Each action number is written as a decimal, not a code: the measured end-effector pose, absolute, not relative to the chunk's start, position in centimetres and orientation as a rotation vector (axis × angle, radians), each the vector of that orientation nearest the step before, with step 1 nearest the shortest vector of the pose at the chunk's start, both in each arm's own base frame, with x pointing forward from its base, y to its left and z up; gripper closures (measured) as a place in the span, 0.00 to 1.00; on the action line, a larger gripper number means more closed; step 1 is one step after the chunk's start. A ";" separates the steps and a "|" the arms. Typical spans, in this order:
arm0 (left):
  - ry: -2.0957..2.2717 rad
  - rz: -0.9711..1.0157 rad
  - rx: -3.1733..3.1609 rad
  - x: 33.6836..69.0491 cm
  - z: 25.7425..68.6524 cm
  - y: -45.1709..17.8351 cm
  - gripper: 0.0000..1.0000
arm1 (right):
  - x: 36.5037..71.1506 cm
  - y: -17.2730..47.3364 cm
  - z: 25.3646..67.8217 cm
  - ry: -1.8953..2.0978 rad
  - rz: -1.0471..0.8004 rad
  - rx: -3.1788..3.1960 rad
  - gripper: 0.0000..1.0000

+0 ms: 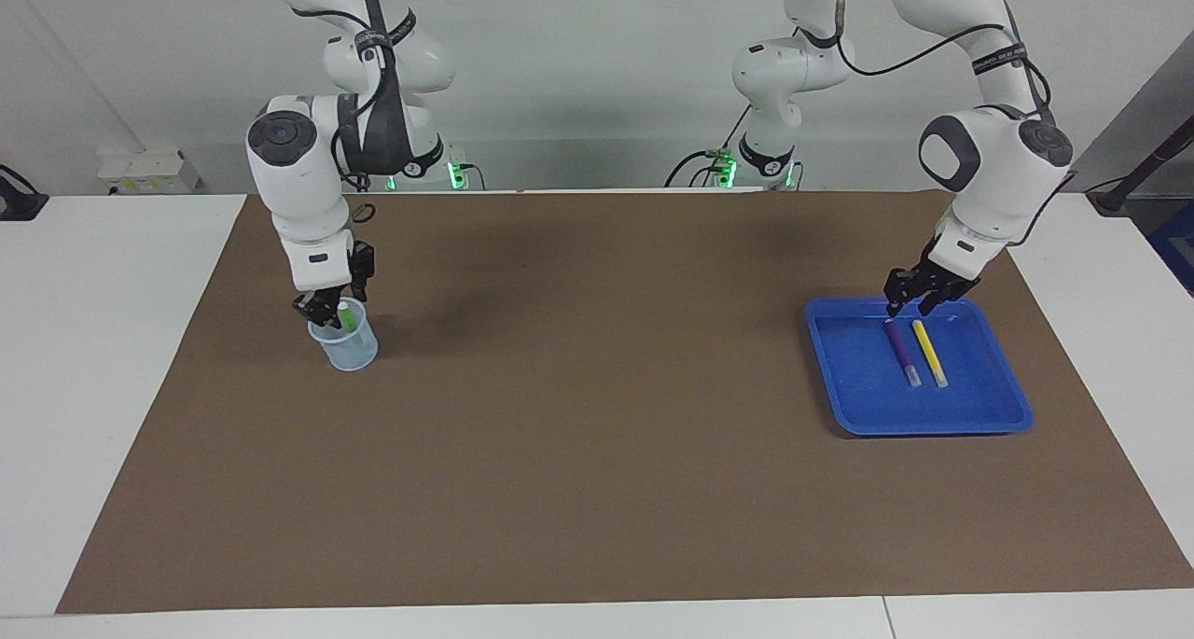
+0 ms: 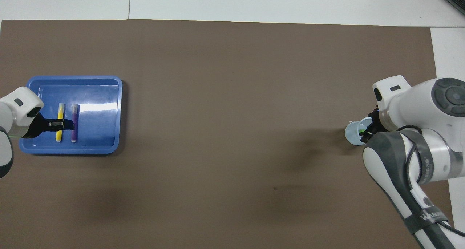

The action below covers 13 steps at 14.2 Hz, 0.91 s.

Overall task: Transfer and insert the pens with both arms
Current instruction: 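Insert the green pen into the cup while the left gripper reaches the purple pen, then lift the purple pen with the left gripper while the right gripper approaches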

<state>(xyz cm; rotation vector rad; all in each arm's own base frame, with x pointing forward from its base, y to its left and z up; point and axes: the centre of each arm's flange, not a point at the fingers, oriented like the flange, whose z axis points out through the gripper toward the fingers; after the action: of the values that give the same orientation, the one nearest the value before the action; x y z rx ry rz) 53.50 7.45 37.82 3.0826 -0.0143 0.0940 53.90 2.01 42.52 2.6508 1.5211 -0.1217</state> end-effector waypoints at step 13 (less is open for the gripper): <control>-0.005 0.150 3.097 56.6 31.9 8.2 0.40 | 51.8 12.8 51.7 0.542 -0.253 3.301 0.00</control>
<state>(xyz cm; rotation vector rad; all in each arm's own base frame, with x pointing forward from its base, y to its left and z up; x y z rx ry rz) 56.58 8.17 31.91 3.0966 -0.0048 0.1505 51.80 12.82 51.67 3.3006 0.5422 -0.2530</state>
